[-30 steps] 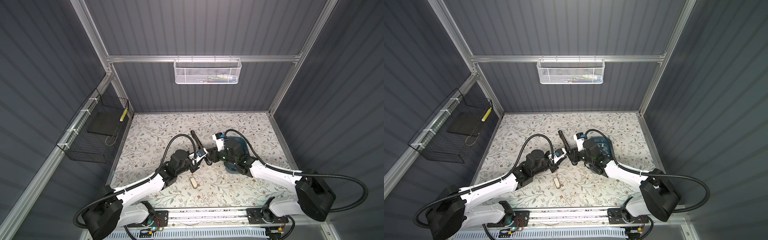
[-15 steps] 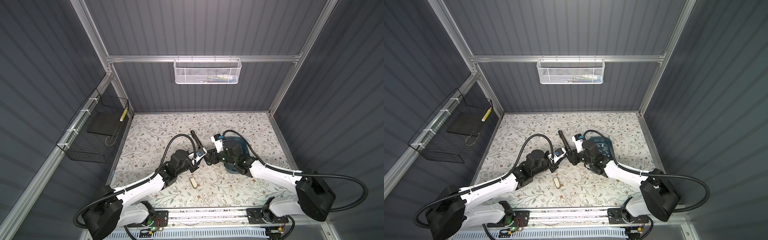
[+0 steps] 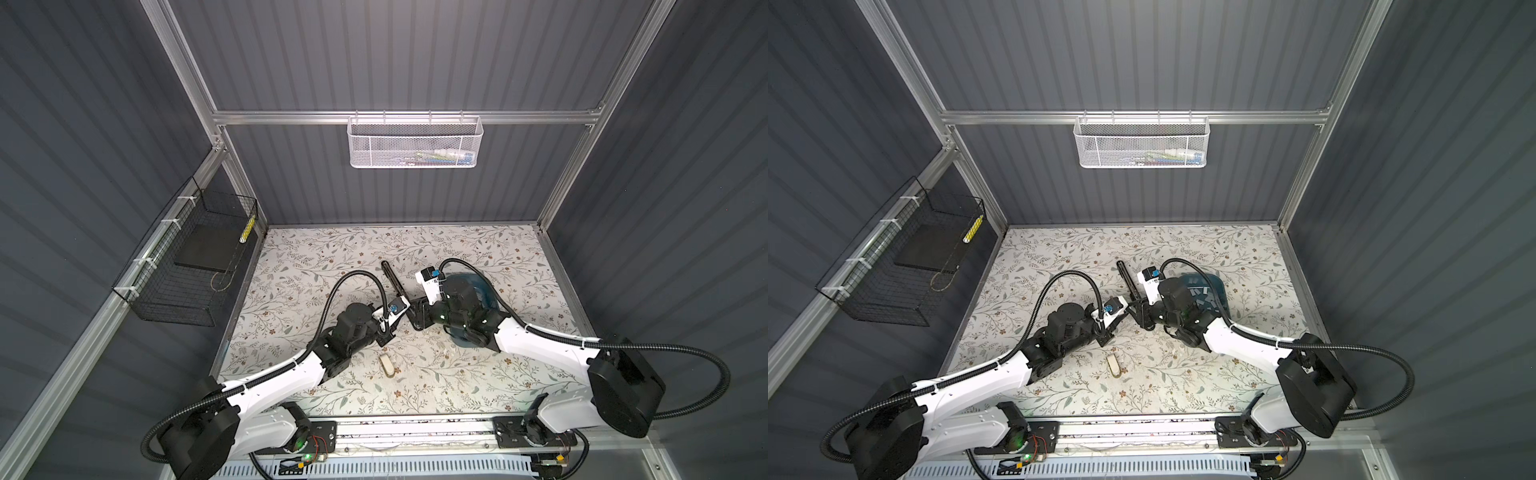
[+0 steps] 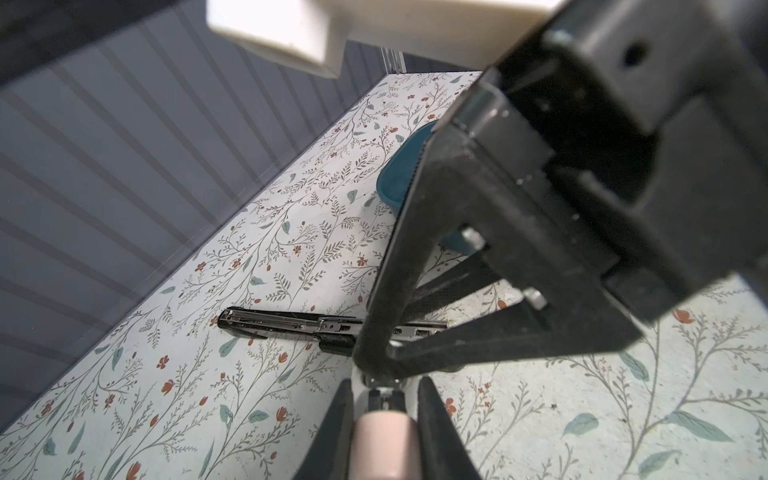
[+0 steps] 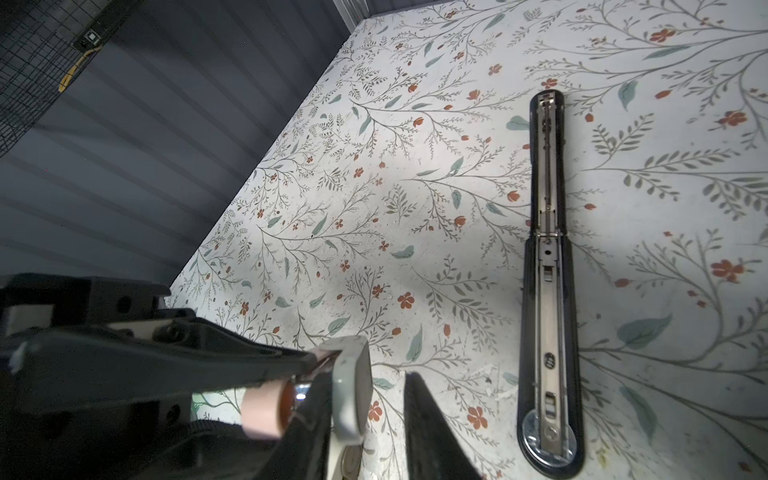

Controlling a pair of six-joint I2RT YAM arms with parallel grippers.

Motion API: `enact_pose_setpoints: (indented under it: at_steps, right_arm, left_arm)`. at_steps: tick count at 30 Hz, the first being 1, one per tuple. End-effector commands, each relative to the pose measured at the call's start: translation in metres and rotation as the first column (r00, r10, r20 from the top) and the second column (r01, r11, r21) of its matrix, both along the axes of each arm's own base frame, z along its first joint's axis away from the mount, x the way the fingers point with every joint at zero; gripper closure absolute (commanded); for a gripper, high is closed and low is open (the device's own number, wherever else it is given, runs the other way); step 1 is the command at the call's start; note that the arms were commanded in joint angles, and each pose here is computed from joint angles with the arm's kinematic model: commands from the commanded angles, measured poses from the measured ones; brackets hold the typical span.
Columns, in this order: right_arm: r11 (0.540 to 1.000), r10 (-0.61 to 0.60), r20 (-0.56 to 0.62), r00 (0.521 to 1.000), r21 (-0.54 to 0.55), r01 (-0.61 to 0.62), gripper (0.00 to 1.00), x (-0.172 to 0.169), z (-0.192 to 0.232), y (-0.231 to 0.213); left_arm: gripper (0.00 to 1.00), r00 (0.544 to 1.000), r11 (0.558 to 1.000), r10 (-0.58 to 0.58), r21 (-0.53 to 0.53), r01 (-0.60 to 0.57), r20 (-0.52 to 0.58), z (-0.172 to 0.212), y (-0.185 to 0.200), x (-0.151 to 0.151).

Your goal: Load the staples into the stapler

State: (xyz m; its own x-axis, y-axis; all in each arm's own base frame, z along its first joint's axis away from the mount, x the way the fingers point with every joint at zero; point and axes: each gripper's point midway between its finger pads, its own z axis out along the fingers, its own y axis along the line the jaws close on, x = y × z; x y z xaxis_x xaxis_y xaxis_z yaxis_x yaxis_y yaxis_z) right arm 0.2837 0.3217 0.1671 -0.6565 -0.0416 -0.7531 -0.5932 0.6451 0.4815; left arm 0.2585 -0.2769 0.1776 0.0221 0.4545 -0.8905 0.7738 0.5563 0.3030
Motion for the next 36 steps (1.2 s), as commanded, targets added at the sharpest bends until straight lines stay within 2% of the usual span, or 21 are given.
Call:
enact_pose_setpoints:
  at_steps: [1, 11, 20, 22, 27, 30, 34, 36]
  right_arm:
    - [0.994, -0.075, -0.02, 0.997, -0.076, 0.074, 0.71, 0.011, -0.018, -0.015]
    - [0.987, -0.136, -0.063, 0.989, -0.094, 0.13, 0.76, 0.027, -0.034, -0.023]
    - [0.989, -0.136, -0.038, 0.99, -0.067, 0.133, 0.74, 0.025, -0.028, -0.027]
    - [0.988, -0.147, -0.018, 0.989, -0.055, 0.146, 0.72, 0.024, -0.023, -0.031]
    - [0.984, -0.18, 0.037, 0.983, -0.003, 0.18, 0.73, 0.014, -0.002, -0.047]
    - [0.985, -0.171, 0.065, 0.983, 0.035, 0.169, 0.74, 0.002, 0.012, -0.051]
    - [0.988, -0.14, 0.11, 0.984, 0.077, 0.132, 0.67, -0.015, 0.032, -0.049]
    - [0.989, -0.128, 0.119, 0.985, 0.091, 0.117, 0.67, -0.02, 0.037, -0.046]
  left_arm:
    - [1.0, 0.997, 0.995, 0.037, -0.095, -0.03, 0.068, 0.03, 0.005, 0.003]
    - [1.0, 0.993, 0.988, -0.043, -0.144, 0.059, 0.113, 0.042, 0.0, -0.012]
    - [1.0, 0.994, 0.989, -0.031, -0.141, 0.046, 0.107, 0.04, 0.001, -0.01]
    - [1.0, 0.994, 0.99, -0.022, -0.136, 0.036, 0.103, 0.039, 0.002, -0.008]
    - [1.0, 0.995, 0.993, -0.027, -0.111, 0.037, 0.093, 0.032, -0.001, -0.006]
    - [1.0, 0.994, 0.993, -0.055, -0.095, 0.063, 0.09, 0.029, -0.005, -0.008]
    - [1.0, 0.992, 0.991, -0.1, -0.083, 0.106, 0.081, 0.028, -0.011, -0.012]
    - [1.0, 0.989, 0.988, -0.127, -0.08, 0.133, 0.075, 0.027, -0.014, -0.015]
